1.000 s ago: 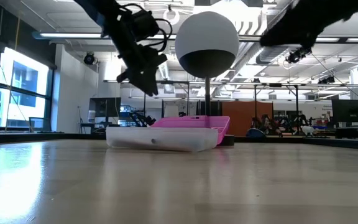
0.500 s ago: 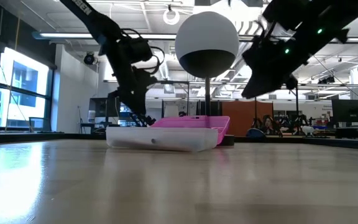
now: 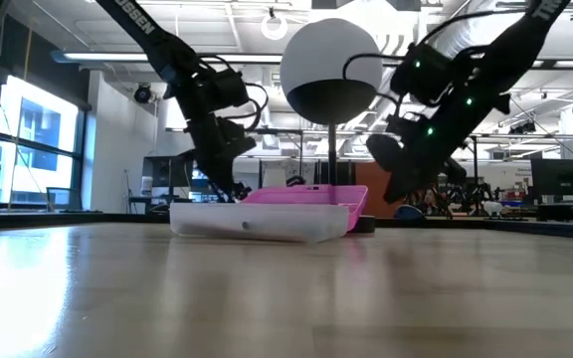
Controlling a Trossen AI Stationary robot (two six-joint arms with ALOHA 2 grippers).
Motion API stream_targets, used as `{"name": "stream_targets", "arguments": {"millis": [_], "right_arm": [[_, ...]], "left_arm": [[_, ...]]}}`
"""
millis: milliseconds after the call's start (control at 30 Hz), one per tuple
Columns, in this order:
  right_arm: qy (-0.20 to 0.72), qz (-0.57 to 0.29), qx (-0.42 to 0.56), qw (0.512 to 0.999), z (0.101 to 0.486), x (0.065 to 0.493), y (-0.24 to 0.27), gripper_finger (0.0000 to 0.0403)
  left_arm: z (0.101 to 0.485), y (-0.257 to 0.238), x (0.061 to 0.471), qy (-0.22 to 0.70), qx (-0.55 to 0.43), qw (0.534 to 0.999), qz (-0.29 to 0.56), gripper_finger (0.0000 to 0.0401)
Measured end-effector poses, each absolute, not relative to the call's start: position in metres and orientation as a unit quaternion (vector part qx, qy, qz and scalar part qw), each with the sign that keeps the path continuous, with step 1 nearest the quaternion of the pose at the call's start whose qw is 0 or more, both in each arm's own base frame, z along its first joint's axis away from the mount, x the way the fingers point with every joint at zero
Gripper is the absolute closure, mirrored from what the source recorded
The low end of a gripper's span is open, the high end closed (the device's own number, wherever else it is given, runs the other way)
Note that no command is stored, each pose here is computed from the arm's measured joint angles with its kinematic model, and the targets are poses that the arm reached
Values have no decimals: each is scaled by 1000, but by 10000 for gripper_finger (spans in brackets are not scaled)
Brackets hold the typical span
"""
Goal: Pick & place school supplies into a supply box
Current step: Close the pink supply box
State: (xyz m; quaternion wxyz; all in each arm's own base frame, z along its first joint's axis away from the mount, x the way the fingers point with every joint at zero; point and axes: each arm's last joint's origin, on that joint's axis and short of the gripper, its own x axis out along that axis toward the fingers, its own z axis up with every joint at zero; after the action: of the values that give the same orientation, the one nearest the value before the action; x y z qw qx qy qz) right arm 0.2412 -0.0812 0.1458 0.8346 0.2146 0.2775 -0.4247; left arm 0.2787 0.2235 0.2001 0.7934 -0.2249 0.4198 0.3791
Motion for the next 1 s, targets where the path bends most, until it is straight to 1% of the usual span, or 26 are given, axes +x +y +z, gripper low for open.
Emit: {"name": "stream_targets", "arguments": {"millis": [67, 100, 267, 400, 467, 600, 700, 767, 833, 1000], "right_arm": [[283, -430, 208, 832, 141, 242, -85, 395], [287, -432, 205, 830, 139, 242, -87, 394], [300, -423, 196, 832, 136, 241, -95, 401], [278, -406, 206, 846, 139, 244, -100, 400], [266, -388, 210, 857, 142, 246, -103, 402], [247, -362, 225, 870, 146, 249, -104, 402], [243, -352, 229, 874, 146, 250, -104, 402], [246, -341, 233, 877, 146, 250, -103, 402], [249, -325, 238, 881, 146, 251, -102, 402], [247, -309, 243, 886, 147, 252, -101, 402]], "left_arm": [[200, 224, 278, 420, -221, 792, 384, 381], [200, 224, 278, 421, -221, 791, 384, 387], [207, 218, 276, 425, -225, 794, 371, 369], [206, 217, 275, 434, -224, 791, 368, 390], [207, 219, 277, 422, -225, 797, 368, 389], [204, 224, 287, 380, -245, 818, 357, 372], [200, 228, 294, 359, -251, 830, 345, 381], [194, 230, 296, 357, -252, 831, 346, 391], [190, 231, 297, 356, -256, 829, 348, 390], [188, 232, 298, 355, -258, 825, 356, 369]]}}
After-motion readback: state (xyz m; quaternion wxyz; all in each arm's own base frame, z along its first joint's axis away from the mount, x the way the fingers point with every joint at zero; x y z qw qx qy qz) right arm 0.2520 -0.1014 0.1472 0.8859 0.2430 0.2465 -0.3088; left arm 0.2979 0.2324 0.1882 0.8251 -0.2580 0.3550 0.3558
